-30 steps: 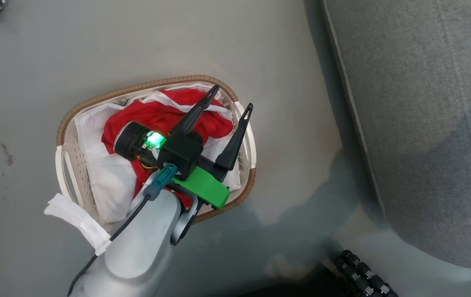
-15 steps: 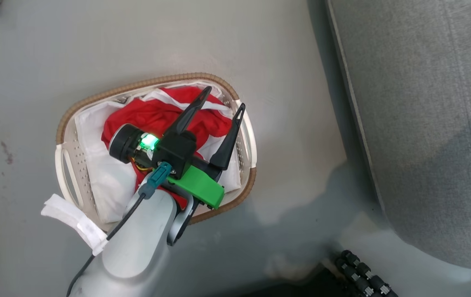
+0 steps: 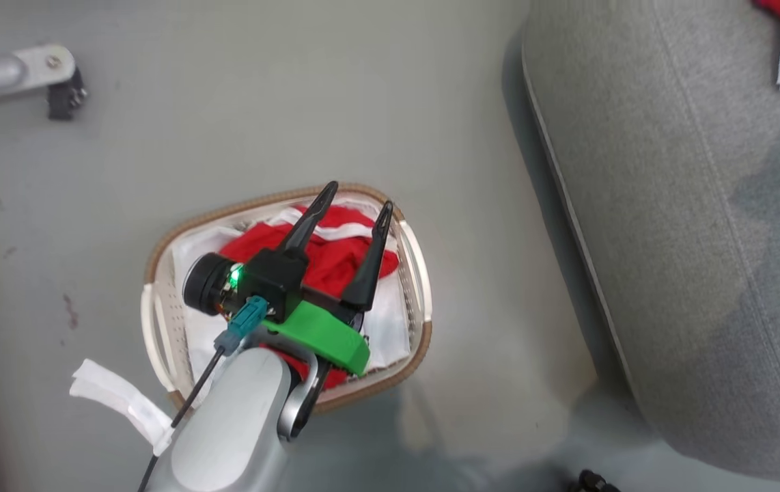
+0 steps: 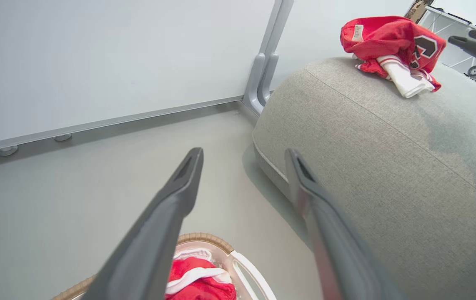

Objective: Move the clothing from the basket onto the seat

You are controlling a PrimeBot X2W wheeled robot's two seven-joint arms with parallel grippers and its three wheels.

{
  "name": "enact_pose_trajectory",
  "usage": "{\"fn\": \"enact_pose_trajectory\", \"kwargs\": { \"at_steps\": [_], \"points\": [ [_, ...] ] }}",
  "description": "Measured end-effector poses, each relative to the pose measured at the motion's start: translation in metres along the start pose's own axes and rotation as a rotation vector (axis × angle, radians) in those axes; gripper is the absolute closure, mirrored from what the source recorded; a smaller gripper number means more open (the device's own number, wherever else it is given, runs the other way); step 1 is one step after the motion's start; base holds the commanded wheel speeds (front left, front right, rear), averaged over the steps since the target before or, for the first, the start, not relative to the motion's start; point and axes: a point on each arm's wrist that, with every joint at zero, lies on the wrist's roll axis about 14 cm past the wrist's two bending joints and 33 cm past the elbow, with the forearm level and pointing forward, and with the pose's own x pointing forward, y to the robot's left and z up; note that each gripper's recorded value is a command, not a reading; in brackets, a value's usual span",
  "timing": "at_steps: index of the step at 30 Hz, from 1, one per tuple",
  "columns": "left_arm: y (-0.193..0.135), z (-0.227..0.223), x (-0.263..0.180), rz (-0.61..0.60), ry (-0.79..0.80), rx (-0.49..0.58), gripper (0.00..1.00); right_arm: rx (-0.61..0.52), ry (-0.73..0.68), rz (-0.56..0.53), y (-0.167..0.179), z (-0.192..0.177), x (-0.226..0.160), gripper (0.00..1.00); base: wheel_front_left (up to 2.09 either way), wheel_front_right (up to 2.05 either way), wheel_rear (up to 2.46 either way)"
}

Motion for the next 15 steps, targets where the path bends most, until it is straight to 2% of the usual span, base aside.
{"fn": "enact_pose_trajectory", "kwargs": {
  "at_steps": [5, 15],
  "points": [
    [0.004, 0.027, -0.02, 0.064, -0.053, 0.007, 0.0, 0.016, -0.081, 0.03, 0.005, 0.036, -0.01, 0.0, 0.0, 0.0, 0.0],
    [0.04, 0.074, -0.092, 0.307, -0.17, 0.023, 0.0, 0.126, -0.216, 0.18, 0.067, 0.088, -0.055, 0.0, 0.0, 0.0, 0.0]
  ]
}}
